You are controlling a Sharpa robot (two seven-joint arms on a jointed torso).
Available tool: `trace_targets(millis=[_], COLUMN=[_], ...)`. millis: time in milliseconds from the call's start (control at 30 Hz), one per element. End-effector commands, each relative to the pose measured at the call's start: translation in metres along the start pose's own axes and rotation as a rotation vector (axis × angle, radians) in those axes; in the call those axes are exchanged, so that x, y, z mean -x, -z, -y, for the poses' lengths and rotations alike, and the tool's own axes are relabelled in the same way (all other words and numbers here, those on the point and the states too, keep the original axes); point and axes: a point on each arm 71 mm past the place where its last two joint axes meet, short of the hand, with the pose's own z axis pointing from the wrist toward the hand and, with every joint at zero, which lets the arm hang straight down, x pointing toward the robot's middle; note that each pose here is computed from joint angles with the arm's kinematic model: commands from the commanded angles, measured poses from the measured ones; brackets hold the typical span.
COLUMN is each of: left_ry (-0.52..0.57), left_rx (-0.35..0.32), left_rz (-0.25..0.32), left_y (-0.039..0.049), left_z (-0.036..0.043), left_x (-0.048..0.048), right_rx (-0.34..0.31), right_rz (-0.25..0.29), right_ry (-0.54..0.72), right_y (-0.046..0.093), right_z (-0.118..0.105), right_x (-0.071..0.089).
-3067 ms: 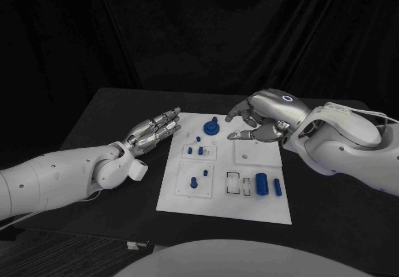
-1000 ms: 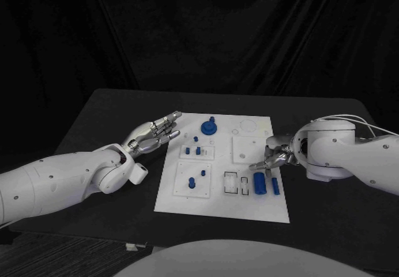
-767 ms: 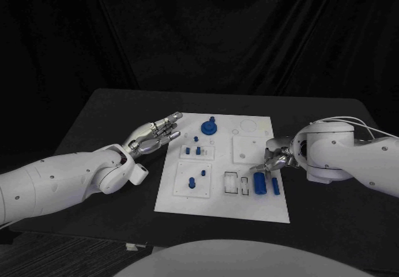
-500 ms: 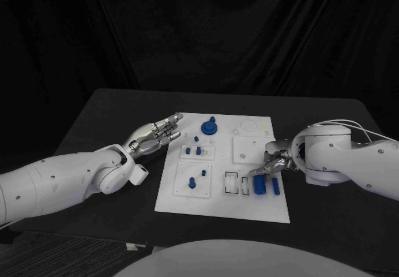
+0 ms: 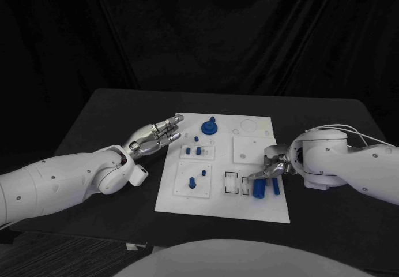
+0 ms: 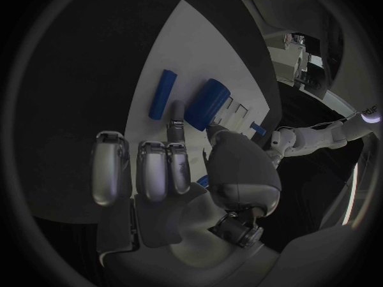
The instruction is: Assemble the parts on the task board
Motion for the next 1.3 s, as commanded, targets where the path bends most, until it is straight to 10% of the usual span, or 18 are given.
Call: trace_targets(millis=[33, 1300], left_ry=[0.014, 0.024], left_rx=[-0.145, -0.121], left_rz=[-0.016, -0.022], left_y=[0.0002, 0.0022], left_z=[0.0098, 0.0017], left_x=[-0.0022, -0.0029], right_rx=[-0.019, 0.047], right_rz=[-0.012, 0.079], right_ry=[0.011, -0.229], right_y=[-0.002, 0.009], right_z=[0.001, -0.004], right_x=[-0.003, 0.004])
